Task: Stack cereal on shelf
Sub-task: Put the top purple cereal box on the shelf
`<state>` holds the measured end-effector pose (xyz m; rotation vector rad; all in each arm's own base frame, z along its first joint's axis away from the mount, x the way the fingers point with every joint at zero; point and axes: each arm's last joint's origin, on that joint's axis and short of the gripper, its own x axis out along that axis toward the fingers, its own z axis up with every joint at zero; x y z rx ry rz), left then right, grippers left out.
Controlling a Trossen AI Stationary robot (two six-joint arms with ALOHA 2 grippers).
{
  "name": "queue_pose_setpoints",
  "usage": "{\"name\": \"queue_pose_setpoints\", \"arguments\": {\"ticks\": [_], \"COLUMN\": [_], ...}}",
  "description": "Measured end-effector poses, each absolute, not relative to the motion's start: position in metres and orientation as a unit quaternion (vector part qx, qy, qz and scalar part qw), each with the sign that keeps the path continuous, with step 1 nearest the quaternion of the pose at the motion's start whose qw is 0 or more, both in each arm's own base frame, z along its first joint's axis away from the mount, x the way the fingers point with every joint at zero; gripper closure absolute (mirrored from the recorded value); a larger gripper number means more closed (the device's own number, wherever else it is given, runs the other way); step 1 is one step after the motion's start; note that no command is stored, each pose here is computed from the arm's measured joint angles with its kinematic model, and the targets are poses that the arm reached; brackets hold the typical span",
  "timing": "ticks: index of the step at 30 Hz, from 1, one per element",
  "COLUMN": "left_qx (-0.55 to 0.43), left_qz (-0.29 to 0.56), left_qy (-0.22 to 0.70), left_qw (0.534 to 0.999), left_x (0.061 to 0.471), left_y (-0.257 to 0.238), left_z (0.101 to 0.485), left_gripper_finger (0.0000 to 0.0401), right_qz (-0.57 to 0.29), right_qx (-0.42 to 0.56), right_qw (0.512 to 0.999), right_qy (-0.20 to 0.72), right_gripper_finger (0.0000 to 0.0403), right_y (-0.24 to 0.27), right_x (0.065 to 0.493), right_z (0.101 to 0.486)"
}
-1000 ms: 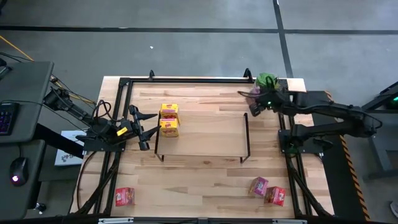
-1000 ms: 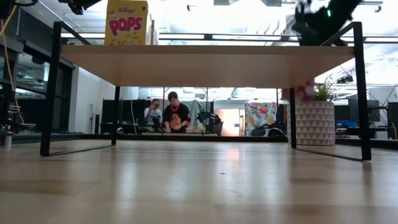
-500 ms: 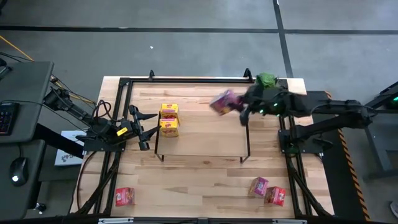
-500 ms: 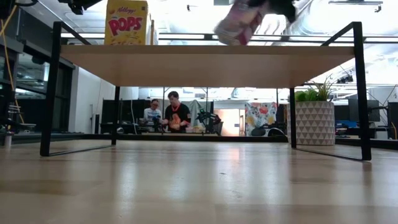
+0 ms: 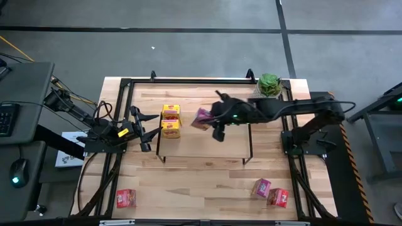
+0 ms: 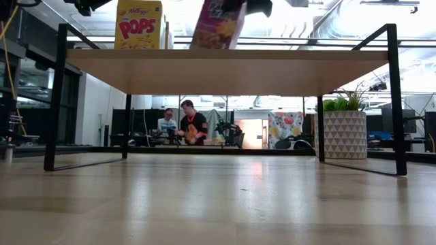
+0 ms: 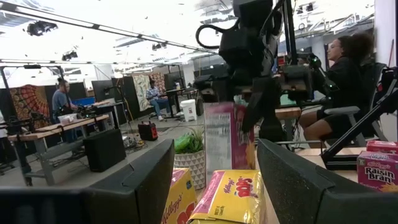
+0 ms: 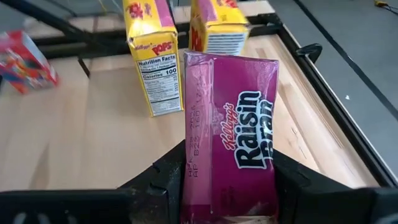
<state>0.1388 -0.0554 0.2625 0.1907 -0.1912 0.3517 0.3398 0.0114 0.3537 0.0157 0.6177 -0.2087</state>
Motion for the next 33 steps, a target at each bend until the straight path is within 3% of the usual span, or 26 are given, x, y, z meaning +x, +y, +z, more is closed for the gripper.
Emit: {"name": "queue_pose_setpoints", "arguments": {"ticks": [9,22,33], "left_qx": [0.094,0.094,0.094], "left_qz": [0.173,0.173,0.173], "left_qy": [-0.091,-0.091,-0.091], "left_qw": [0.976,0.976,0.976], "left_x": [0.139,0.139,0.139], "left_y": [-0.056,-0.056,-0.056], "left_z": [0.262,0.261,0.261], "left_gripper_finger": [0.0181,0.0181,0.0181], "right_qz": [-0.08,-0.056,-0.052], "right_qx": [-0.06,-0.076,-0.066], "right_qw": [0.931,0.928,0.93], "right_qy": [0.35,0.36,0.359], "right_gripper_finger": [0.026,0.0258,0.0184], "right_y": [0.013,-0.002,-0.014], "right_x": [0.378,0.383,0.383], "right_z": [0.344,0.344,0.344]}}
